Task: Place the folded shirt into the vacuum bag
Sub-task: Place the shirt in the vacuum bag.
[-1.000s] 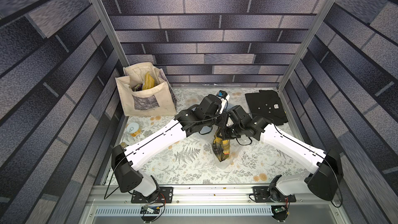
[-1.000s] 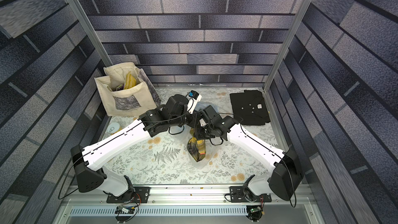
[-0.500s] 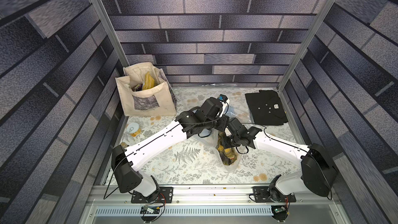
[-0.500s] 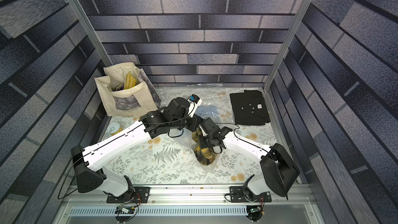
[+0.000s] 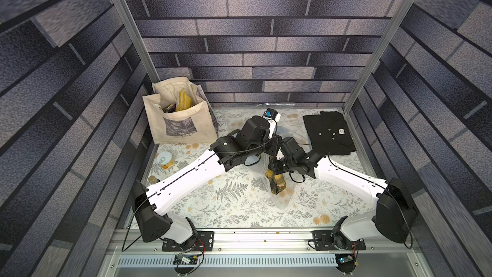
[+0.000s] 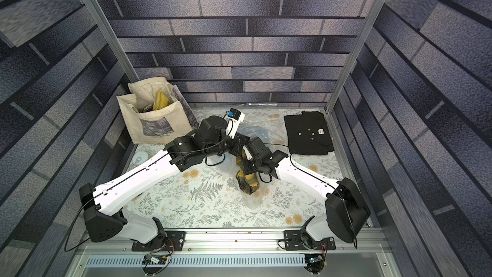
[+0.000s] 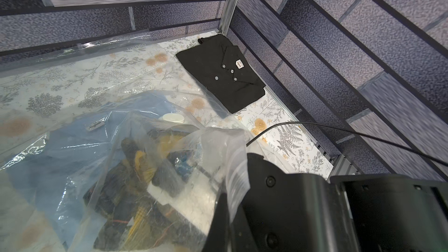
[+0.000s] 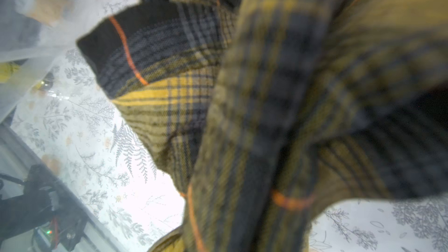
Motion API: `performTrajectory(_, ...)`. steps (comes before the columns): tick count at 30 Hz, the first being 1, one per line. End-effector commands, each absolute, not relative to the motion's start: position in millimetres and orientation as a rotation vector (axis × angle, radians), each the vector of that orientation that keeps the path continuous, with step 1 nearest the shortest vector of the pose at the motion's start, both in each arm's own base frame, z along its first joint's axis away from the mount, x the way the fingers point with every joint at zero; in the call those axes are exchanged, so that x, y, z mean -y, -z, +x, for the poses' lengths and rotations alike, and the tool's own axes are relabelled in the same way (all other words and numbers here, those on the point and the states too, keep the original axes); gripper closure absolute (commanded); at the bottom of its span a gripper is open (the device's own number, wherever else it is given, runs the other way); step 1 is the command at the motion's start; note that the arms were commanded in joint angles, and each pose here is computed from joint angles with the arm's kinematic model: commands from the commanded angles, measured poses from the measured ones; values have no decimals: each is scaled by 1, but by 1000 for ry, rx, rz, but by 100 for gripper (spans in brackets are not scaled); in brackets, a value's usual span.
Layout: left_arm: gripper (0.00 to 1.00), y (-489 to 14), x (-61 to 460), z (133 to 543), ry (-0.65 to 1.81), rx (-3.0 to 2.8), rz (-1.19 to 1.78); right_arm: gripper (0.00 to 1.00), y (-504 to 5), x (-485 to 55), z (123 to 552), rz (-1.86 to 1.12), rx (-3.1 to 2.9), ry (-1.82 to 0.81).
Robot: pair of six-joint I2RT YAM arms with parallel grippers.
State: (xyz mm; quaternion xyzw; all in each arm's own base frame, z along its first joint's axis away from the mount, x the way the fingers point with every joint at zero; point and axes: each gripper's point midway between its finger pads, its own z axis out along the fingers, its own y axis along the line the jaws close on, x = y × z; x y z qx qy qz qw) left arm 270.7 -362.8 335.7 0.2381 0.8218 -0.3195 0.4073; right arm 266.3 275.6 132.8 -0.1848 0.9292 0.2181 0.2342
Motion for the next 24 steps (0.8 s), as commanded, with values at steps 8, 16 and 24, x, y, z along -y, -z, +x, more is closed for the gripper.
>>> performTrajectory(8, 96, -309, 377, 236, 900, -2172, 736, 88, -103, -268, 302, -414, -2512, -425)
performTrajectory(16, 96, -305, 375, 239, 877, -2181, 724, 54, -107, -252, 292, -374, -2546, -377)
performTrajectory(24, 96, -302, 364, 265, 867, -2206, 607, 58, -81, -247, 269, -391, -2505, -349)
